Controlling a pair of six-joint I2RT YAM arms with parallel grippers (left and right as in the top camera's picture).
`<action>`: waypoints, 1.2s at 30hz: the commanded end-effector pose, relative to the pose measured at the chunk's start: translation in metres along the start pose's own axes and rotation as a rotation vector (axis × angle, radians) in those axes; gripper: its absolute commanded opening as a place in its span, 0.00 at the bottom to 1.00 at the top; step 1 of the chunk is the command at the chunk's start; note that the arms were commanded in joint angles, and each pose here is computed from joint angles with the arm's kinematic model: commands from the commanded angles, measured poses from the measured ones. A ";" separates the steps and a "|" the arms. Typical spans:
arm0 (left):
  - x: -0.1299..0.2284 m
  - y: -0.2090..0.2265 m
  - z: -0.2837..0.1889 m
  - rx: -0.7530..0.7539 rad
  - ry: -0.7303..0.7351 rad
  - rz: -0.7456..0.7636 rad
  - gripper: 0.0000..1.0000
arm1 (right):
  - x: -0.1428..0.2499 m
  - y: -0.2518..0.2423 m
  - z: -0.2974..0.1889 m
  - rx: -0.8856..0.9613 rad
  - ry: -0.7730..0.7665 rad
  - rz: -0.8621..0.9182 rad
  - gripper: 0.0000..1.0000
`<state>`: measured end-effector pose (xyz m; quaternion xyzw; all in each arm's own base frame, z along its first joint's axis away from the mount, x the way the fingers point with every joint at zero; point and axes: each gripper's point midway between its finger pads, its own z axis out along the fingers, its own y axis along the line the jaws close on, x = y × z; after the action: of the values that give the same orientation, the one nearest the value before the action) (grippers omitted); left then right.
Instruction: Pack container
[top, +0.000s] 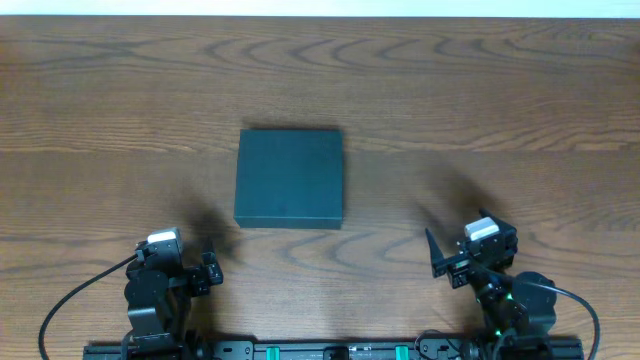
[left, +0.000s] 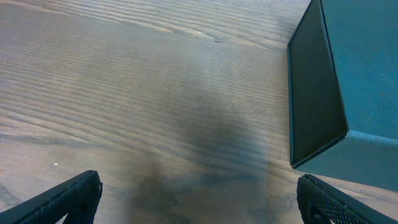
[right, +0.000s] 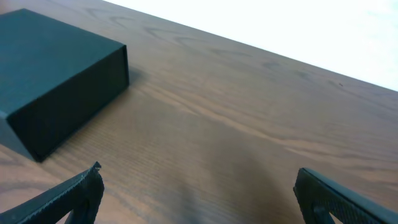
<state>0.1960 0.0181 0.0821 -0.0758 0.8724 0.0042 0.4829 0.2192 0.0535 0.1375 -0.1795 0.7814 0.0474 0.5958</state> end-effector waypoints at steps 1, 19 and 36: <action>0.004 0.002 0.002 -0.010 0.006 0.023 0.99 | 0.003 -0.001 0.003 0.002 -0.010 -0.025 0.99; 0.004 0.002 0.002 -0.011 0.006 0.022 0.99 | 0.003 -0.001 0.003 0.008 -0.011 -0.227 0.99; 0.003 0.002 0.002 -0.011 0.006 0.022 0.99 | 0.003 -0.001 0.003 0.008 -0.011 -0.227 0.99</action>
<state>0.1960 0.0181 0.0821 -0.0758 0.8724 0.0042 0.4829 0.2213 0.0536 0.1375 -0.2608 0.7539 -0.0172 0.6028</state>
